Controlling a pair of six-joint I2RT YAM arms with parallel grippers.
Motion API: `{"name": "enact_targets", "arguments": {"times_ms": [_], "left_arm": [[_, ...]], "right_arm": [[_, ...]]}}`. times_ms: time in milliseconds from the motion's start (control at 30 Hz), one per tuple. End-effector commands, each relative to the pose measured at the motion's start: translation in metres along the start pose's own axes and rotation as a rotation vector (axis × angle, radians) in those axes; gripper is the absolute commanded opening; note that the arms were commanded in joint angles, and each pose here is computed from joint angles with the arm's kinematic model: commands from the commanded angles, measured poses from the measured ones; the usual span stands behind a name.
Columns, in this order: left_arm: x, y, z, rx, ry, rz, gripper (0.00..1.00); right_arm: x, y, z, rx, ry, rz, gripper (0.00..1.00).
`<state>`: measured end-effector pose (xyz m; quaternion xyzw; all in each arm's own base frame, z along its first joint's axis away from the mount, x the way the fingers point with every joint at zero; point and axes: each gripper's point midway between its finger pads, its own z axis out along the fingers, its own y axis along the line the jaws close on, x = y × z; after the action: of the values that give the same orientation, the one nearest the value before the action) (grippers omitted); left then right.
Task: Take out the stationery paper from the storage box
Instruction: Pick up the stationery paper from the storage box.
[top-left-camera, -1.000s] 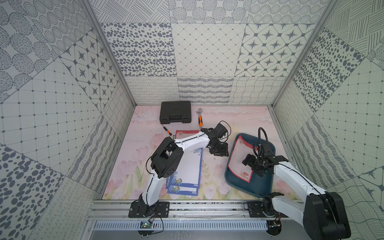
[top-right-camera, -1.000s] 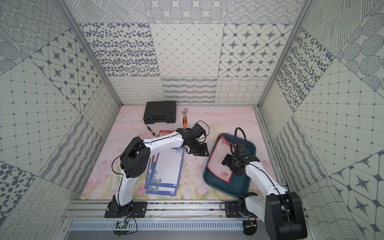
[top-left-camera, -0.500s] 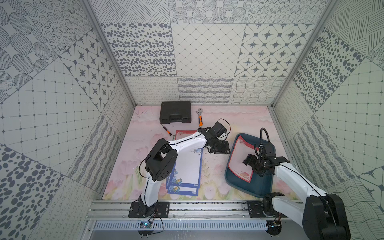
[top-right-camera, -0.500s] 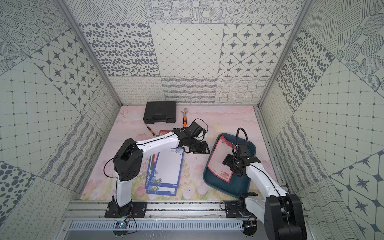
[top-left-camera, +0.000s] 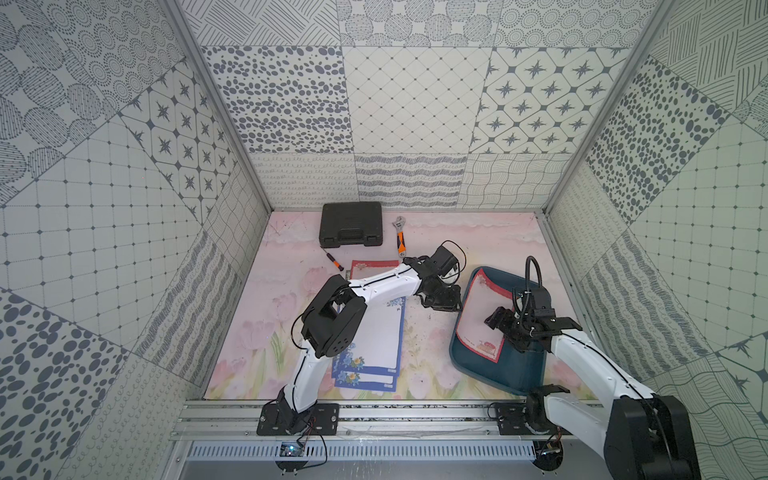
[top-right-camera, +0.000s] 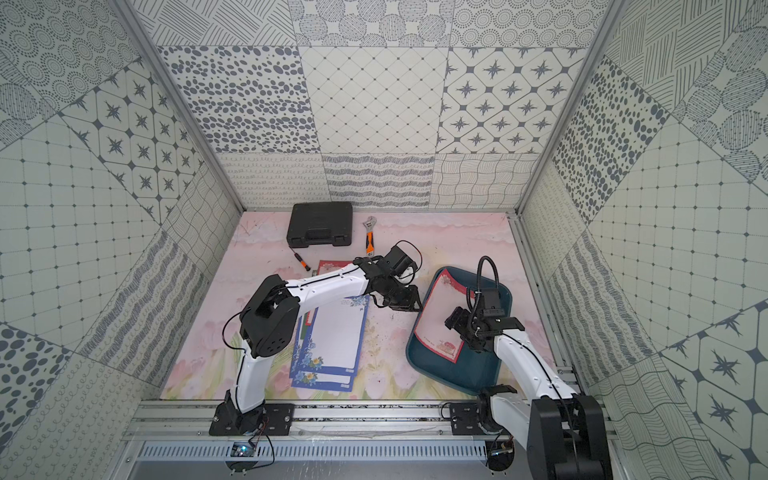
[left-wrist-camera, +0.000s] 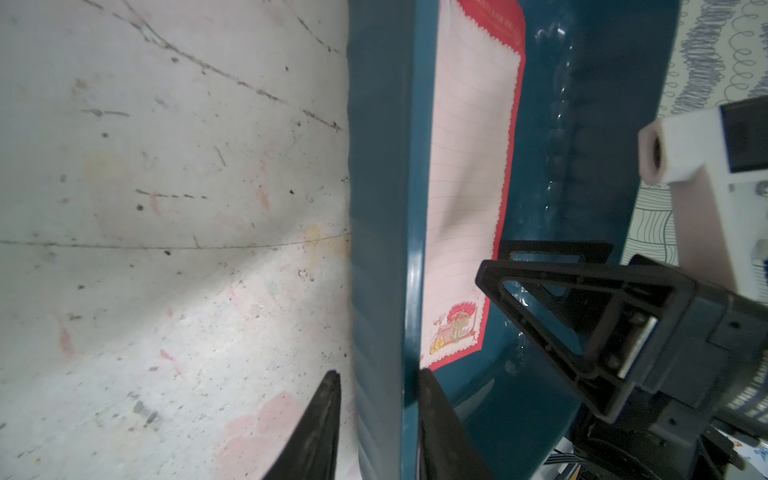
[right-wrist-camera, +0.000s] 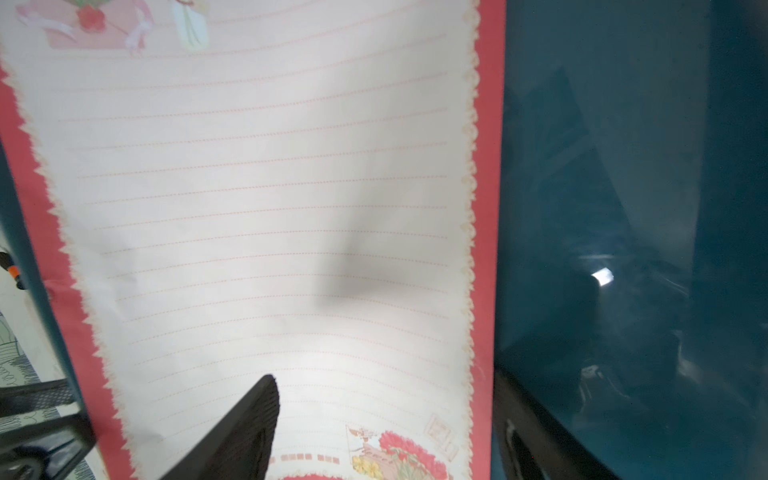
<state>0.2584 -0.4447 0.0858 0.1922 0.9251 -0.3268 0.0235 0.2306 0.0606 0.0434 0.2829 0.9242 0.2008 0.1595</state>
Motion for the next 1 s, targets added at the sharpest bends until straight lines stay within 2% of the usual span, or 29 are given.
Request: {"name": "enact_targets", "arguments": {"times_ms": [0, 167, 333, 733, 967], "left_arm": [[0.012, 0.001, 0.006, -0.006, 0.056, 0.015, 0.31], [0.014, 0.003, 0.008, -0.009, 0.07, 0.009, 0.29], [0.017, 0.007, 0.01, -0.03, 0.08, 0.004, 0.29], [0.019, 0.008, 0.012, -0.032, 0.092, -0.018, 0.28], [0.02, 0.007, 0.012, -0.027, 0.097, -0.017, 0.28]], "right_arm": [[0.008, 0.001, 0.005, -0.037, 0.03, 0.018, 0.81], [0.008, 0.006, 0.004, -0.076, 0.035, 0.028, 0.8], [0.006, 0.012, 0.001, -0.144, 0.022, 0.068, 0.74], [-0.002, 0.035, -0.014, -0.331, -0.025, 0.107, 0.5], [-0.004, 0.032, -0.013, -0.308, -0.033, 0.108, 0.42]]}}
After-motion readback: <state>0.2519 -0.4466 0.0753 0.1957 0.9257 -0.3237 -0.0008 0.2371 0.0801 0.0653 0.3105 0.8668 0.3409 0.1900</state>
